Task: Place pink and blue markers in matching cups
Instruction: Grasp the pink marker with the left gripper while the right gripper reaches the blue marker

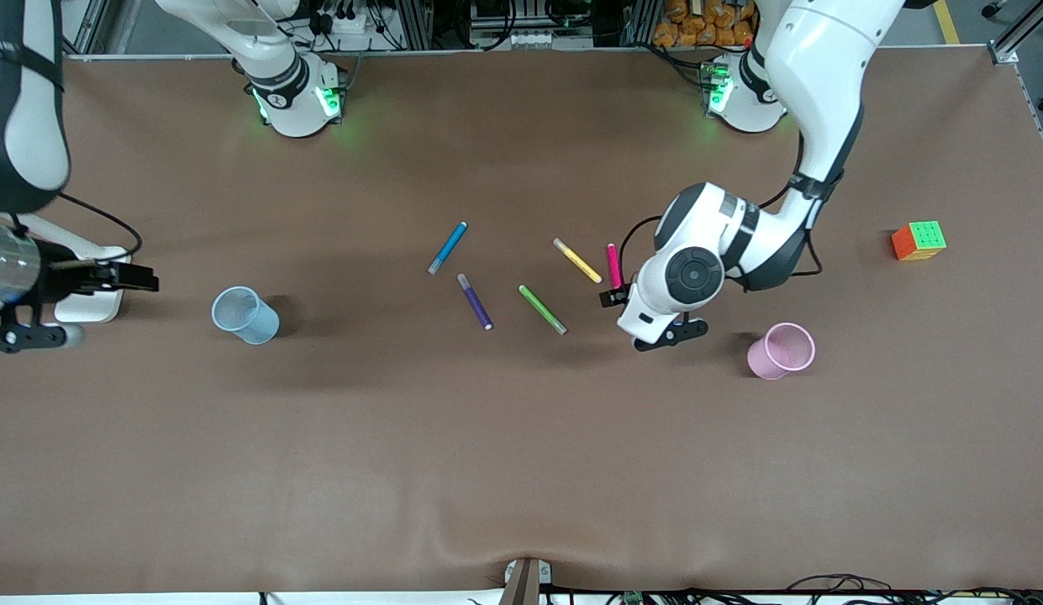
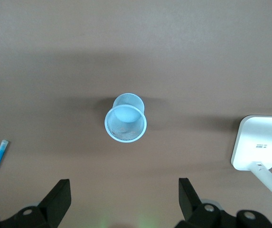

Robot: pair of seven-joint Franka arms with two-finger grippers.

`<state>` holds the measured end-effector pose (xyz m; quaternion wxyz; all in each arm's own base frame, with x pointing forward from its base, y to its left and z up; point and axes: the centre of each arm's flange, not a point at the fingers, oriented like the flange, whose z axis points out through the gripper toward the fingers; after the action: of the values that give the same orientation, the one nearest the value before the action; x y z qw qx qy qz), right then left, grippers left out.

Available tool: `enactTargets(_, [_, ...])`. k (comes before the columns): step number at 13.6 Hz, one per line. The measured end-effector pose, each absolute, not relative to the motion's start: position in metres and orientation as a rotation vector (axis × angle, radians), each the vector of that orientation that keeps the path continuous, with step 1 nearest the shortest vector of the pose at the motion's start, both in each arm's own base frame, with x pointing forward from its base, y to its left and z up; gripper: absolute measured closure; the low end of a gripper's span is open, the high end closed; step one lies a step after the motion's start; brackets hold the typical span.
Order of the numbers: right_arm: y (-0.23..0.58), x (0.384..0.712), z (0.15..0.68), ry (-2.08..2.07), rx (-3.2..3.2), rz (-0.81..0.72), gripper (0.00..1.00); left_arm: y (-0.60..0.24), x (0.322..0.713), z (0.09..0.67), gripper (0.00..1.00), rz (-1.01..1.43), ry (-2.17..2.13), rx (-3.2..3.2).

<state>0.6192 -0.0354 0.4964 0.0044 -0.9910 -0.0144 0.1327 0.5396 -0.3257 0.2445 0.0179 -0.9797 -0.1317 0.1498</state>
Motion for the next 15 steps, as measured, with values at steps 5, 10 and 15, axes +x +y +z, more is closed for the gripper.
enactTargets(5, [0.025, 0.601, 0.481, 0.357, -3.081, 0.631, 0.00, -0.331, 0.534, 0.210, 0.22, 0.500, -0.414, -3.030])
enactTargets(10, [0.098, 0.565, 0.440, 0.671, -3.052, 0.625, 0.00, -0.338, 0.530, 0.184, 0.32, 0.489, -0.454, -3.037])
enactTargets(15, [0.191, 0.501, 0.389, 0.995, -3.070, 0.549, 0.00, -0.337, 0.529, 0.174, 0.38, 0.495, -0.460, -3.036])
